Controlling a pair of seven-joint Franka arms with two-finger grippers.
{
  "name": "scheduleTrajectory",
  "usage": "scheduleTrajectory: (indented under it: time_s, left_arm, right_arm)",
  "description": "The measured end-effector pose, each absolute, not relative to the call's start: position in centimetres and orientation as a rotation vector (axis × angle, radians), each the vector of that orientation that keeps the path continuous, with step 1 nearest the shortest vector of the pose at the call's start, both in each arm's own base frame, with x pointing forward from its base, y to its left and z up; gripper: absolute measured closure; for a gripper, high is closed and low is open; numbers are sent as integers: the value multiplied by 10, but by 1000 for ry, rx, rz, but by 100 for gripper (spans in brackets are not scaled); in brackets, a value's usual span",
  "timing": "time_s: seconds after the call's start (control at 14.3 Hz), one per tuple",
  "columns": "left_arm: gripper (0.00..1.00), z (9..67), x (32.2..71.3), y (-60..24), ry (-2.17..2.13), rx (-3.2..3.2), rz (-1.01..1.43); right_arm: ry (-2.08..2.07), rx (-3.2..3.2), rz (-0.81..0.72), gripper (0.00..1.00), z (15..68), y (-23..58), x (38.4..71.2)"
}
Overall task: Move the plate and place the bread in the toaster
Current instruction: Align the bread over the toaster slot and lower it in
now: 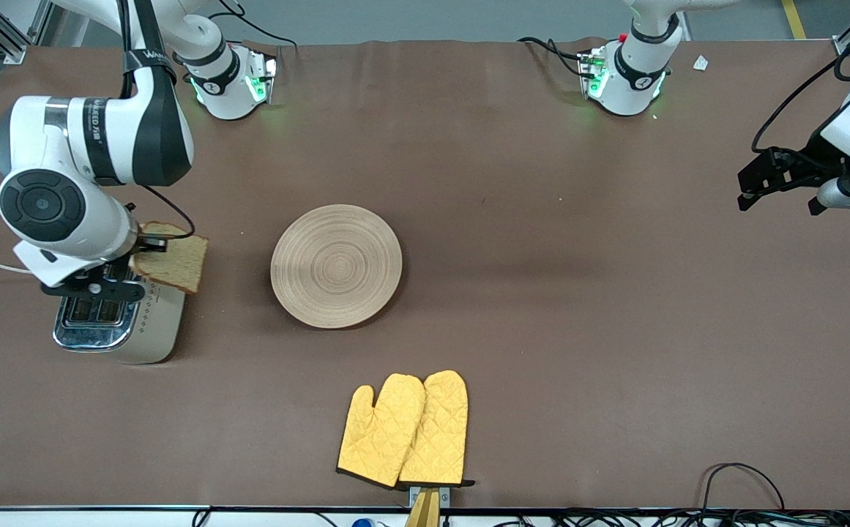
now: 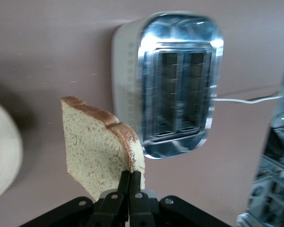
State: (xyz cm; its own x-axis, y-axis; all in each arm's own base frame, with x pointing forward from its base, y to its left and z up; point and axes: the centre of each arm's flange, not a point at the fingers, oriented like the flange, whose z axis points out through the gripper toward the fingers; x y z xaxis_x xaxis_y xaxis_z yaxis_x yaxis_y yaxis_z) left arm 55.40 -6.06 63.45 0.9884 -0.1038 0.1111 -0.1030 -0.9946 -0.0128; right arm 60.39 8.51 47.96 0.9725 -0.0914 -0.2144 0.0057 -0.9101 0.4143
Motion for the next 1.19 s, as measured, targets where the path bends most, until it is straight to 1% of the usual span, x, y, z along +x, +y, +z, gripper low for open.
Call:
scheduleTrajectory:
  time_s: [0.28, 0.77, 1.19]
  left_arm:
    - [0, 635, 554, -60, 161, -3126, -176]
    - [0, 635, 554, -60, 161, -3126, -177]
    - [0, 635, 554, -60, 160, -3126, -177]
  right_arm:
    - [-84, 2499, -250, 98, 488, 67, 610]
    - [-124, 2407, -192, 98, 484, 45, 621]
    - [-138, 2390, -170, 98, 460, 31, 634]
